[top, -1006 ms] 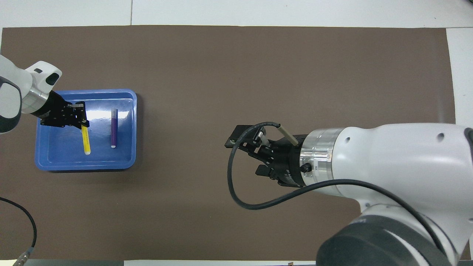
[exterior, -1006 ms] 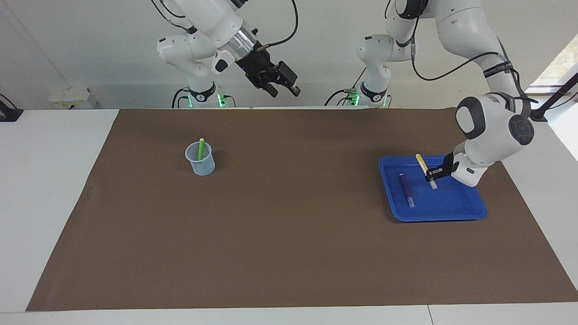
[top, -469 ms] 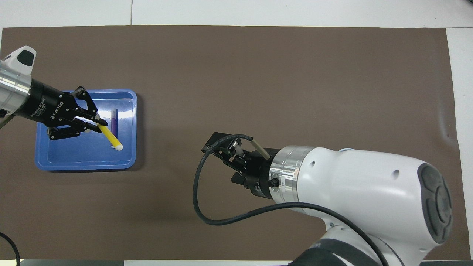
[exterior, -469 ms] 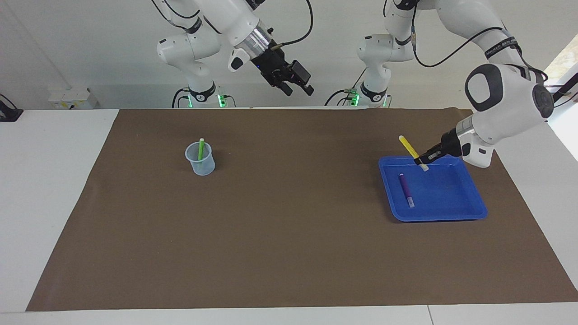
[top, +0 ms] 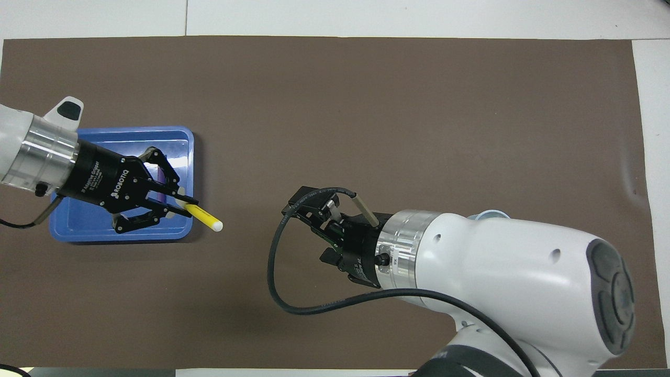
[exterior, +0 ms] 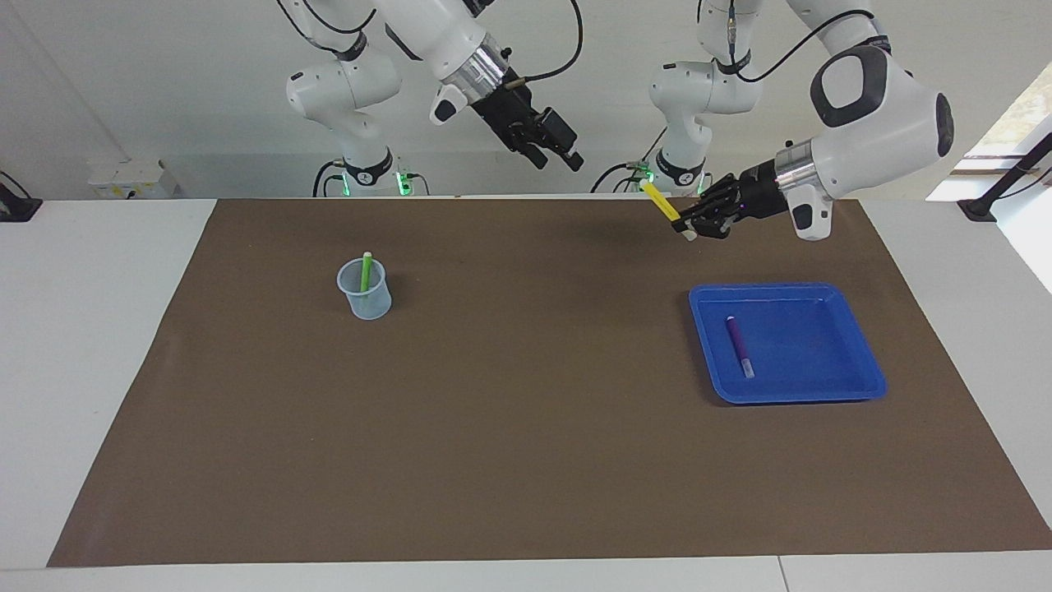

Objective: Transfer and insert pens with both arms
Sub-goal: 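Lift the yellow pen with the left gripper toward the right gripper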

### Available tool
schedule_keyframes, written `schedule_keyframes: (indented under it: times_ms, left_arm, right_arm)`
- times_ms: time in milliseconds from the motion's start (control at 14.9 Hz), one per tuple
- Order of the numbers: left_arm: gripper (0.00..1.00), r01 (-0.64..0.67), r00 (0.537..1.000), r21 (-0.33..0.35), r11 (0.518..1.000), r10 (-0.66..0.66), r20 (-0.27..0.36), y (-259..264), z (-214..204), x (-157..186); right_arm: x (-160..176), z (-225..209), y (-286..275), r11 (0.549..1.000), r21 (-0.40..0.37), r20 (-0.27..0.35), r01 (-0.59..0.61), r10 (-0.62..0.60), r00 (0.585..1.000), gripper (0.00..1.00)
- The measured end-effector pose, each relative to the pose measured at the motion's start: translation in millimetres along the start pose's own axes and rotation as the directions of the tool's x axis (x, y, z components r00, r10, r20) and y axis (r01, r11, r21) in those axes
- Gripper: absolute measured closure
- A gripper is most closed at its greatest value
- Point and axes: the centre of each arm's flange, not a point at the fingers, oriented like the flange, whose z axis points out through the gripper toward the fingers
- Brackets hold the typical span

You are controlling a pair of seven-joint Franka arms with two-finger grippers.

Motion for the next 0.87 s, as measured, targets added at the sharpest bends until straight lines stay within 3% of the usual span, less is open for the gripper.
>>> schedule_keyframes:
  times_ms: [268, 469, 872]
  left_arm:
    - [0.83, 0.135, 0.988, -0.050, 0.990, -0.131, 0.076, -4.0, 11.3, -12.5]
    - [0.83, 0.204, 0.978, -0.088, 0.975, -0.199, 0.069, 1.6, 19.8, -31.8]
    - [0.83, 0.220, 0.975, -0.096, 0.971, -0.215, 0.062, -3.9, 36.3, -46.5]
  right_arm:
    - [-31.1, 18.6, 0.7, 0.999, -0.004, 0.025, 0.049, -0.049, 0.998, 0.00]
    - [-50.9, 37.5, 4.9, 0.995, -0.024, 0.040, 0.092, -0.091, 0.995, 0.00]
    - [-43.2, 36.3, 2.7, 0.992, -0.009, 0.021, 0.124, -0.124, 0.992, 0.00]
